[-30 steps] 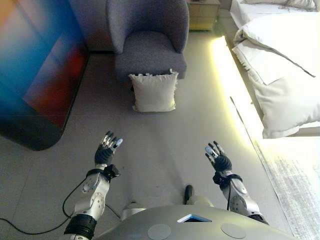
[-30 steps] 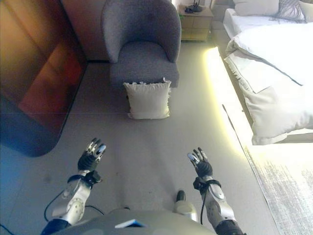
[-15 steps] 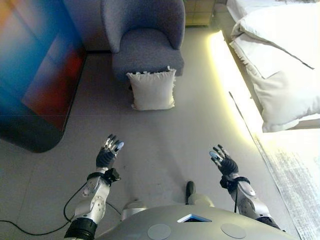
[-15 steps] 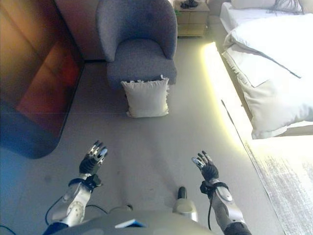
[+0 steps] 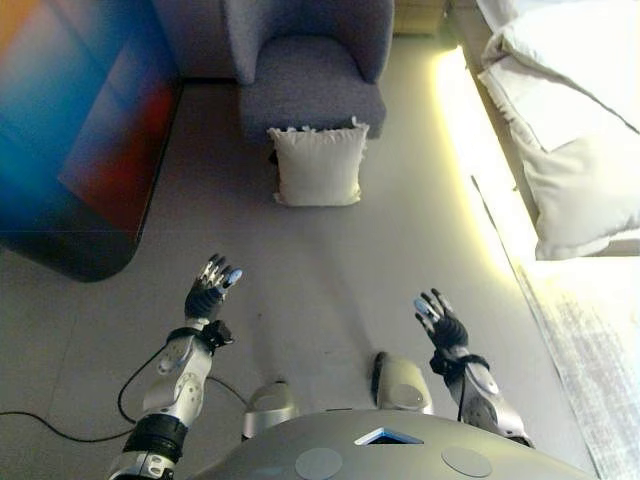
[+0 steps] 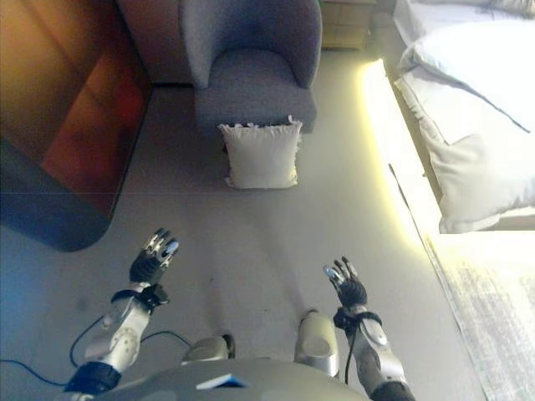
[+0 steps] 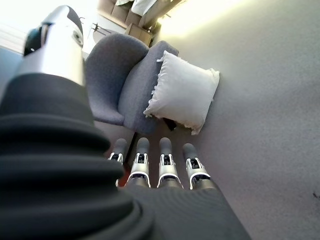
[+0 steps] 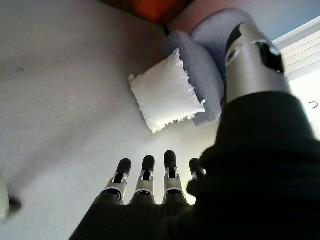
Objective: Pick up the cushion and take it to the sofa
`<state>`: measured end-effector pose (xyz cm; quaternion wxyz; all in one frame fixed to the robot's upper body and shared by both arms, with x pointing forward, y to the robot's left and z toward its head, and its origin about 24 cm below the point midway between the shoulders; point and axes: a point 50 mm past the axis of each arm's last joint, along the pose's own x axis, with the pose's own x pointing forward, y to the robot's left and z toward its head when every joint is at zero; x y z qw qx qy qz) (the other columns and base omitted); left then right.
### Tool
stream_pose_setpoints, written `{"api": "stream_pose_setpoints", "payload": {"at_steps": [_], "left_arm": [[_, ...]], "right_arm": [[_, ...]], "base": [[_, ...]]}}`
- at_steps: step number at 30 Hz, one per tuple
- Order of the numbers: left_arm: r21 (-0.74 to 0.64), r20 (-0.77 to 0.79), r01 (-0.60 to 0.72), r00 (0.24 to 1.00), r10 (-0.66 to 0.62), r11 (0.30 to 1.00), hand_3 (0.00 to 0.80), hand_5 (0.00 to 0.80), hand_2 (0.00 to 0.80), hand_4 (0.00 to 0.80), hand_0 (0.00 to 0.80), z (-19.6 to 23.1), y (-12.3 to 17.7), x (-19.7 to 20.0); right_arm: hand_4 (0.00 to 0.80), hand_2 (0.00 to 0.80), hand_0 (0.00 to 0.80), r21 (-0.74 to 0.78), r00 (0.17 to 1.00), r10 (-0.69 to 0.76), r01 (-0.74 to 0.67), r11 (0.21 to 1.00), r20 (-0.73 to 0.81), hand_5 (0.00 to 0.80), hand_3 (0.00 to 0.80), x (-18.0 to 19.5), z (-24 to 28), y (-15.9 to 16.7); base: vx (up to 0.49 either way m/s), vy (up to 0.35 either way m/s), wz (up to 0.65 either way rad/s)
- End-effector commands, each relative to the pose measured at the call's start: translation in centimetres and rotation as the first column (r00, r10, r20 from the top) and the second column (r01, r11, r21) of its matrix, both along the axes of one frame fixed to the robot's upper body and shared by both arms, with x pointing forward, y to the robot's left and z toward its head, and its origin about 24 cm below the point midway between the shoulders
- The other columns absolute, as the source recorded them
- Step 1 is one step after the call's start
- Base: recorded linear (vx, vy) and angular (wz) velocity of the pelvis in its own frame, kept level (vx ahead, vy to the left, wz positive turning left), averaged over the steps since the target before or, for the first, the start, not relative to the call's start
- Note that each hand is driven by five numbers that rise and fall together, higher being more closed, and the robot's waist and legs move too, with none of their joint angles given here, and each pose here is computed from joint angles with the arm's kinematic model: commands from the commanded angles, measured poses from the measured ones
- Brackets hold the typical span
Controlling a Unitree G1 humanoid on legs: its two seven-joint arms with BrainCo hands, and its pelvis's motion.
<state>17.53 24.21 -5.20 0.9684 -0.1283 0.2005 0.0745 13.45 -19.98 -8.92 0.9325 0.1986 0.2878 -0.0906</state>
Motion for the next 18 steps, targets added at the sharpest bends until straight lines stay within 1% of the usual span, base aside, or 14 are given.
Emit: {"api": "stream_pose_setpoints", "payload": {"at_steps": [1, 3, 7, 10, 13, 15, 17, 18], "left_arm": [[-0.012, 0.136, 0.087, 0.987, -0.084, 0.996, 0.000, 0.000, 0.000, 0.000, 0.000, 2.2, -1.1, 1.2], [-0.015, 0.132, 0.093, 0.987, -0.090, 0.996, 0.000, 0.000, 0.000, 0.000, 0.000, 1.9, -0.9, 0.7], [-0.015, 0.133, 0.114, 0.985, -0.111, 0.993, 0.000, 0.000, 0.000, 0.000, 0.000, 1.8, -0.9, -0.2], [-0.012, 0.140, 0.093, 0.986, -0.090, 0.996, 0.000, 0.000, 0.000, 0.000, 0.000, 2.0, -0.9, -0.3], [-0.074, 0.122, 0.002, 0.993, 0.007, 0.997, 0.000, 0.000, 0.000, 0.000, 0.000, 1.7, -0.7, -0.6], [-0.096, 0.120, -0.022, 0.992, 0.034, 0.995, 0.000, 0.000, 0.000, 0.000, 0.000, 1.6, -0.7, -0.5], [-0.101, 0.153, -0.021, 0.988, 0.037, 0.995, 0.000, 0.000, 0.000, 0.000, 0.000, 2.1, -1.1, 0.3], [-0.115, 0.172, -0.019, 0.984, 0.039, 0.993, 0.000, 0.000, 0.000, 0.000, 0.000, 2.4, -1.6, 1.0]], "right_arm": [[0.000, 0.000, 0.000, 0.007, 0.988, -0.077, 0.077, 0.997, 0.132, 0.000, 0.000, 1.3, 2.2, -1.7], [0.000, 0.000, 0.000, 0.013, 0.989, -0.087, 0.086, 0.996, 0.116, 0.000, 0.000, 0.9, 2.0, -2.1], [0.000, 0.000, 0.000, 0.021, 0.990, -0.080, 0.079, 0.997, 0.120, 0.000, 0.000, 0.3, 1.7, -2.4], [0.000, 0.000, 0.000, 0.012, 0.991, -0.055, 0.054, 0.998, 0.120, 0.000, 0.000, 0.6, 1.7, -2.4], [0.000, 0.000, 0.000, -0.028, 0.994, 0.004, -0.001, 1.000, 0.106, 0.000, 0.000, 1.3, 1.9, -2.0], [0.000, 0.000, 0.000, -0.033, 0.992, 0.039, -0.036, 0.999, 0.120, 0.000, 0.000, 2.0, 2.4, -1.7], [0.000, 0.000, 0.000, -0.034, 0.988, 0.072, -0.068, 0.997, 0.138, 0.000, 0.000, 2.7, 2.7, -1.7], [0.000, 0.000, 0.000, -0.056, 0.988, 0.080, -0.073, 0.996, 0.134, 0.000, 0.000, 3.1, 2.6, -1.8]], "base": [[0.390, -0.136, 0.42], [0.360, -0.127, 0.65], [0.412, -0.162, 0.32], [0.394, -0.148, 0.05], [0.400, -0.205, 0.21], [0.335, -0.245, 0.17], [0.354, -0.293, -0.16], [0.381, -0.289, -0.69]]}}
